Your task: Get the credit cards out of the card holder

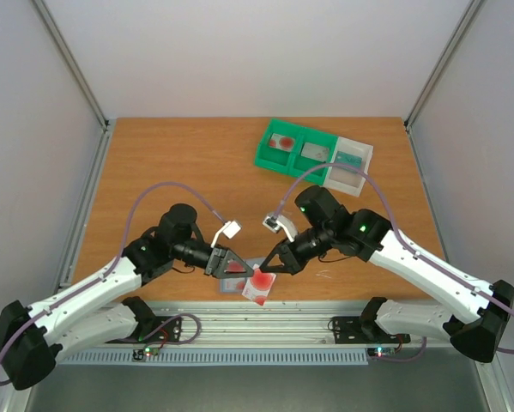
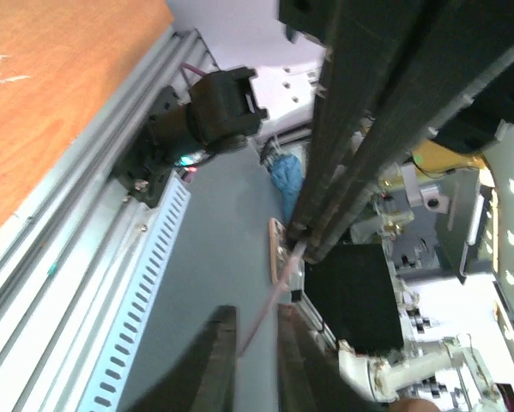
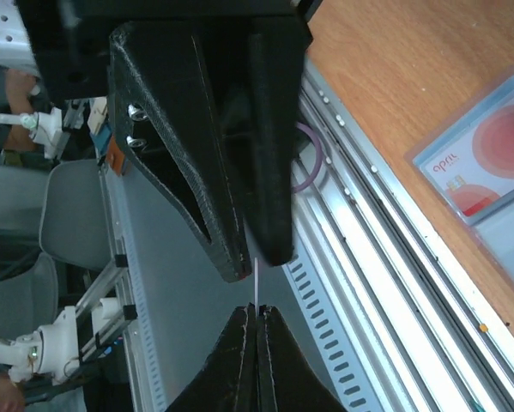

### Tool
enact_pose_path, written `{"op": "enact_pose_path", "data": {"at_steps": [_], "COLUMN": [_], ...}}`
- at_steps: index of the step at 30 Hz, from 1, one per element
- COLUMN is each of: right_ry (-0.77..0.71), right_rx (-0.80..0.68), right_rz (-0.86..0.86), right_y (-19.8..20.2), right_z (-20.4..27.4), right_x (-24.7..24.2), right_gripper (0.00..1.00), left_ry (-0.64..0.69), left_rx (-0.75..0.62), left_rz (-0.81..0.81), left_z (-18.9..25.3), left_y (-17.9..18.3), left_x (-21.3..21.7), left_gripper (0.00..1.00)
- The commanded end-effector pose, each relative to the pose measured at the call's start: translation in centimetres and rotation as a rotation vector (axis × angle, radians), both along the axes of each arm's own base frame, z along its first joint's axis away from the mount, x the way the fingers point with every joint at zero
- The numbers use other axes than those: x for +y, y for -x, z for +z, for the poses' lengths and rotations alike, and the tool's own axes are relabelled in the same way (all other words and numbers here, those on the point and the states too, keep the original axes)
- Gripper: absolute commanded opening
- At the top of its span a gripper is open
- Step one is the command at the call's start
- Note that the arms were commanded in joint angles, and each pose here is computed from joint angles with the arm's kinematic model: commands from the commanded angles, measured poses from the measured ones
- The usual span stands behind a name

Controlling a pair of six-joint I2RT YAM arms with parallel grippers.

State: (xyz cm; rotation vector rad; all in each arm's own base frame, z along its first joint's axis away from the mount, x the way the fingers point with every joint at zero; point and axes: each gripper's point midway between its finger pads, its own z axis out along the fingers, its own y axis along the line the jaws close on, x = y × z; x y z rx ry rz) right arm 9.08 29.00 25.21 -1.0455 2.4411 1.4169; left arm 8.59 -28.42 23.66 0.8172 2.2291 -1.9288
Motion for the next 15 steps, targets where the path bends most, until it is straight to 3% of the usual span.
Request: {"op": "enact_pose_path", "data": {"at_steps": [1, 3, 11, 15], "right_ry": [-0.057, -0.038, -0.001, 0.077], "right_rx": [-0.008, -0.016, -0.073, -0.132], "right_rz": [0.008, -0.025, -0.244, -0.444], "right_y": [0.3, -0.3, -4.3, -7.5], "right_z": [1.1, 0.6, 0.0, -0.6], "right_x": [0.3, 0.1, -1.0, -2.5], "right_gripper": [0.01, 0.01, 0.01, 0.01], "left_ry": [-0.038, -0.073, -0.267, -0.323], "left_rx": [-0.064, -0.091, -0.191, -0.249], "left_rz": [0.100, 0.144, 0.380, 0.475], "left_z": [0.2, 0.0, -1.2, -1.2], "left_y": [-1.4, -2.1, -5.3, -6.6], "left_x": [0.2, 0.4, 2.8, 4.1], "left_gripper": [0.35, 0.54, 0.97, 0.99]}}
